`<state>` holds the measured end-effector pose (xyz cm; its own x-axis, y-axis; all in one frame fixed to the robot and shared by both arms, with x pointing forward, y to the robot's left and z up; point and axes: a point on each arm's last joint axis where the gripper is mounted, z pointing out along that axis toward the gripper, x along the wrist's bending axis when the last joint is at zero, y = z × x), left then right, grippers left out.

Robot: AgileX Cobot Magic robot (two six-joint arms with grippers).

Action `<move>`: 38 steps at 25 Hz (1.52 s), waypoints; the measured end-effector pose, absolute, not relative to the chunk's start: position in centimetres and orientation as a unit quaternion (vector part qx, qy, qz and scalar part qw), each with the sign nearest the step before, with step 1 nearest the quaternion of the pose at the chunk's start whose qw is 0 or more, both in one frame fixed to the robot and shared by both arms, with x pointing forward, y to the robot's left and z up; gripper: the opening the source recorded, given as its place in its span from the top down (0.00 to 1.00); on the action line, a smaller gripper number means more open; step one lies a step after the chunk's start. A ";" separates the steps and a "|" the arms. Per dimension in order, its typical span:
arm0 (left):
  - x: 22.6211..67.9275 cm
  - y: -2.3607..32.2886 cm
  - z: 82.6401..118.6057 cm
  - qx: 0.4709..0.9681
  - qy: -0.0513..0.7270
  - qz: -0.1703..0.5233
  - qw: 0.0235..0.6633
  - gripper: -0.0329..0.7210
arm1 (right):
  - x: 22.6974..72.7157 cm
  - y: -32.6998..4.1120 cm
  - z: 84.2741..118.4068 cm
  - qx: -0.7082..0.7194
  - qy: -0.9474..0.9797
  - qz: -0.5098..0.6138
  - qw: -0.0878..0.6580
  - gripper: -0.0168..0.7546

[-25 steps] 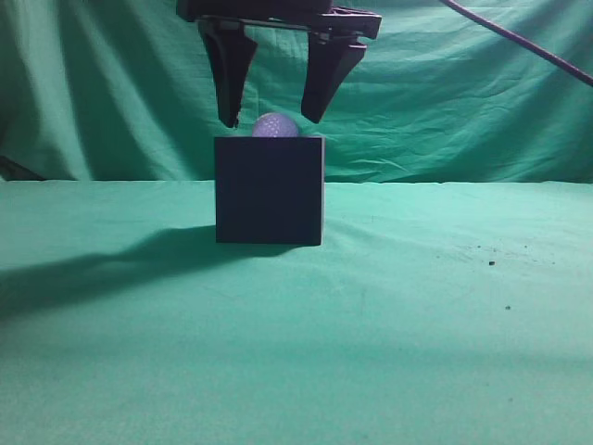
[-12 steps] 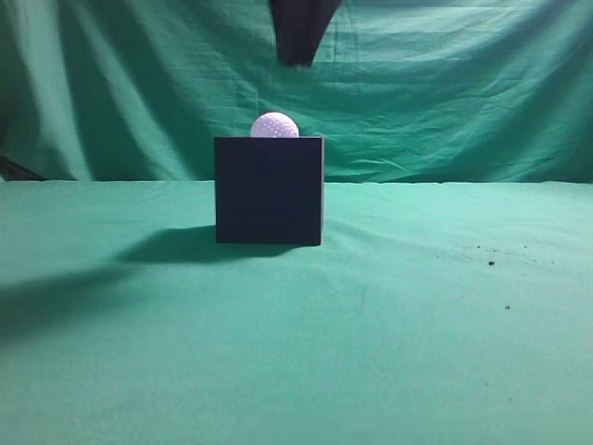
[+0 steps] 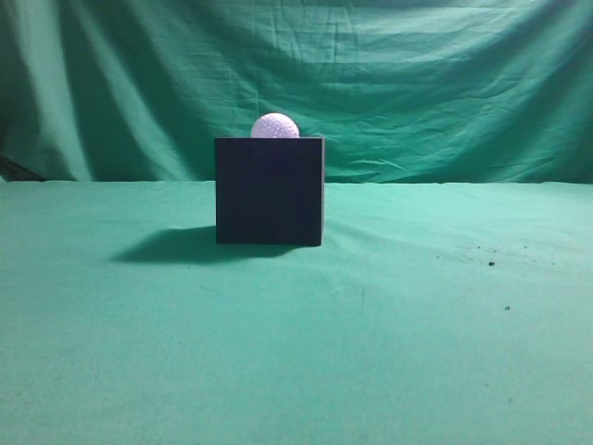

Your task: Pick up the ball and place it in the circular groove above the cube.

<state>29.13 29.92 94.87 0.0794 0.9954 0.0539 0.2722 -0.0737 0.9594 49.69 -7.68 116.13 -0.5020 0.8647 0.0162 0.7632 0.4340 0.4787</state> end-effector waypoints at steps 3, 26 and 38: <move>29.1 29.9 94.9 0.598 0.530 0.424 0.427 0.96 | 46.6 -9.9 116.8 0.488 0.836 0.223 0.113 0.98; 29.1 29.9 94.9 0.598 0.530 0.424 0.427 0.96 | 28.3 -26.2 112.5 0.462 0.772 0.414 0.141 0.98; 29.1 29.9 94.9 0.598 0.530 0.424 0.427 0.96 | 29.9 -26.8 106.7 0.452 0.716 0.460 0.267 0.98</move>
